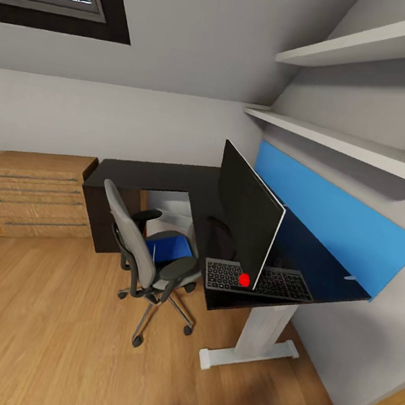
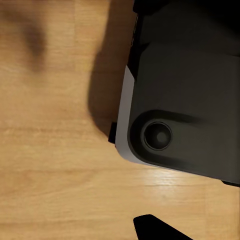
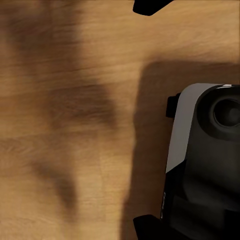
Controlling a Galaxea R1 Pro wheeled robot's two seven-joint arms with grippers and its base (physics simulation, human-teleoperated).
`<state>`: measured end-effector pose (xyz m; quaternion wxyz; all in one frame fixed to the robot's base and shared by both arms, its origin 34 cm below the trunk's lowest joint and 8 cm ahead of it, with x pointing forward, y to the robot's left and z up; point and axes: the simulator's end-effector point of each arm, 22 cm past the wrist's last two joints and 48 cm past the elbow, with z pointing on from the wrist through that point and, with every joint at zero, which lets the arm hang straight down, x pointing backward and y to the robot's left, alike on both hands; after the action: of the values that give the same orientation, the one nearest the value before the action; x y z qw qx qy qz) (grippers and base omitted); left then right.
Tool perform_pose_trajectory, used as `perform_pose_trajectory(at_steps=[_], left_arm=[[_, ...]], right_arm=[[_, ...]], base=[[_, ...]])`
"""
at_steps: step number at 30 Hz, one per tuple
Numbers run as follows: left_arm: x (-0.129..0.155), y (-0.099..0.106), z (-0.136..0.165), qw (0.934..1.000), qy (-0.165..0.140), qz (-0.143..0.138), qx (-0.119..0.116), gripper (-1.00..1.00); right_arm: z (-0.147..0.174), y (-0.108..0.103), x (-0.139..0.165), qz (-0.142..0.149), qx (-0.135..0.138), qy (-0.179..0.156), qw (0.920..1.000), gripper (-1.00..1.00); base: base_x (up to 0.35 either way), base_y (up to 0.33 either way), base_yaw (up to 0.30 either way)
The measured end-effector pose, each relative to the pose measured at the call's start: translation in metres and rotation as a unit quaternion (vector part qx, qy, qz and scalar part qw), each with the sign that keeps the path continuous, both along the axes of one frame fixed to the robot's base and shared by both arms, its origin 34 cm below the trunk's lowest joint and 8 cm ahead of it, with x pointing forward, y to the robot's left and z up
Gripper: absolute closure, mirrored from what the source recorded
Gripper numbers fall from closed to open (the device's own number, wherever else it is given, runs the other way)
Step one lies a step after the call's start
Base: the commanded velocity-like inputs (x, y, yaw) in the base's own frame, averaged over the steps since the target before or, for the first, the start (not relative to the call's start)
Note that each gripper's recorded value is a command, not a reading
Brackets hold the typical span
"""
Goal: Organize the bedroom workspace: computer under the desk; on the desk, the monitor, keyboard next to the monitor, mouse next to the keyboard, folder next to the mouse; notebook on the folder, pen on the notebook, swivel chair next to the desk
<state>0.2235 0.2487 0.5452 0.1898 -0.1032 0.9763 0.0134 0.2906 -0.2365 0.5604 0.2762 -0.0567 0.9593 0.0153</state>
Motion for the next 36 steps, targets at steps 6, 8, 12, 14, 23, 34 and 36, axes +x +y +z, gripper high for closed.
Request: perform_pose_trajectory(at_steps=[6, 8, 12, 14, 23, 34, 36], left_arm=[[-0.0003, 0.0001, -0.0001, 1.0, 0.0, 0.0, 0.0, -1.0], [-0.0004, 0.0001, -0.0001, 1.0, 0.0, 0.0, 0.0, -1.0], [-0.0004, 0.0001, -0.0001, 1.0, 0.0, 0.0, 0.0, -1.0], [-0.0004, 0.0001, -0.0001, 1.0, 0.001, 0.001, 0.0, -1.0], [-0.0004, -0.0004, -0.0001, 1.0, 0.0, 0.0, 0.0, -1.0], [-0.0002, -0.0011, 0.0, 1.0, 0.0, 0.0, -0.001, -1.0], [-0.0002, -0.0013, 0.0001, 1.0, 0.0, 0.0, -0.001, -1.0]], right_arm=[[0.0, -0.001, 0.0001, 0.0, -0.001, 0.0, 1.0, -1.0], [0.0, -0.0012, 0.0001, 0.0, -0.001, 0.0, 1.0, -1.0], [0.0001, -0.0011, 0.0003, 0.0, -0.001, -0.001, 1.0, -1.0], [0.0002, -0.001, 0.0005, 0.001, 0.0, -0.001, 1.0, -1.0], [0.0002, -0.0008, 0.0005, 0.001, 0.0, -0.001, 1.0, -1.0], [0.0001, -0.0007, 0.0003, 0.001, 0.0, -0.001, 1.0, -1.0], [0.0001, -0.0007, 0.0004, 0.001, -0.001, -0.001, 1.0, -1.0]], base=[[0.0, 0.0, 0.037], [0.0, 0.0, 0.011], [0.0, 0.0, 0.006], [0.0, 0.0, 0.002], [0.0, 0.0, 0.036], [0.0, 0.0, 0.207], [0.0, 0.0, 0.241]])
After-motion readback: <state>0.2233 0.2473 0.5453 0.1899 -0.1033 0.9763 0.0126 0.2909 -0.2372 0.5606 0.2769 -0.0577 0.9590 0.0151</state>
